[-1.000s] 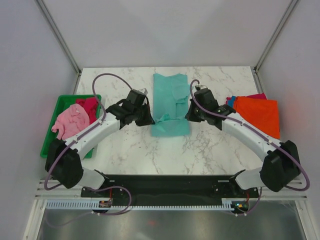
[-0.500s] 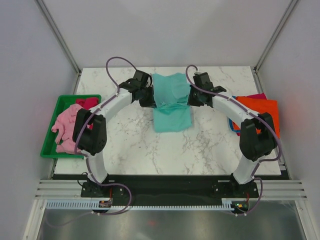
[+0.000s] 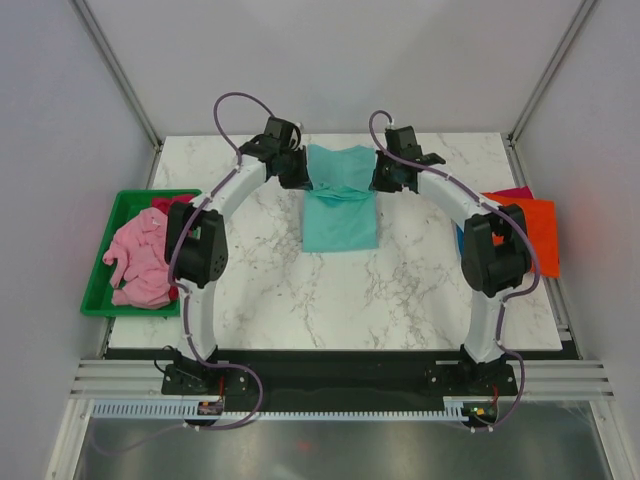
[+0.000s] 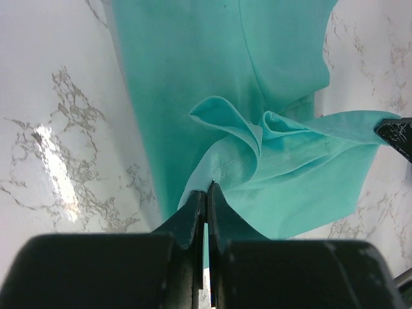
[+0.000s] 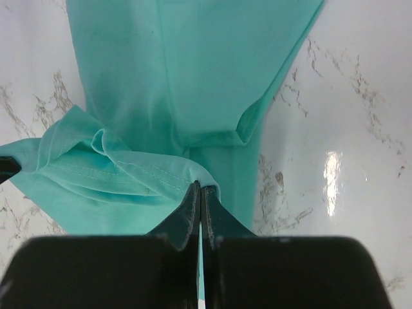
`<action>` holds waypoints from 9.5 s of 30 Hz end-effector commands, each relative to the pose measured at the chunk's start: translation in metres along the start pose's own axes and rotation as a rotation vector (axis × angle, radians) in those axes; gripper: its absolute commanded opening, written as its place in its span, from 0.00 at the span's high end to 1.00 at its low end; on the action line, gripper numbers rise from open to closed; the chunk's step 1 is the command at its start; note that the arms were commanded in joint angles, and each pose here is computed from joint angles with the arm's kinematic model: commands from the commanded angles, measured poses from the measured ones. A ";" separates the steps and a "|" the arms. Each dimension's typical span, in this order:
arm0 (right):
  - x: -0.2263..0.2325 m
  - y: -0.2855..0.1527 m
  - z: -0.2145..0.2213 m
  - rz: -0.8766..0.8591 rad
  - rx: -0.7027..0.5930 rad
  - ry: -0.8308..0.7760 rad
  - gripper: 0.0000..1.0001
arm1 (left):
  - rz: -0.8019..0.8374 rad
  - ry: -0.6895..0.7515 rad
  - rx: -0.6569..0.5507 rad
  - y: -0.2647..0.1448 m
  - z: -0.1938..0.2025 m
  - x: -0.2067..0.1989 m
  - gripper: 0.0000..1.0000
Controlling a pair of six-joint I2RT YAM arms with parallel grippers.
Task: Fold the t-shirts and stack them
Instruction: Fold the tshirt, then neatly place the folded tshirt to the corner
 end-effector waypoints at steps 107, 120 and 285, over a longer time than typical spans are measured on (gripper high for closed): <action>-0.010 -0.092 0.135 -0.233 0.070 0.144 1.00 | 0.176 -0.152 -0.071 -0.086 0.176 -0.007 0.98; 0.017 -0.196 0.161 -0.283 -0.032 0.150 1.00 | 0.208 -0.218 -0.107 -0.198 0.225 -0.009 0.98; -0.001 0.078 0.056 -0.452 0.134 -0.055 1.00 | 0.066 0.109 -0.403 -0.246 0.191 0.057 0.23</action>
Point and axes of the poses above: each gripper's point midway between its finger pads, its own y axis out along the fingers, its own x axis along the line the jaws close on, z = x × y, the point moved 6 cm from there along -y, back along the fingers, and after that the axes turned 6 degrees about -y, right-handed, at the moved point
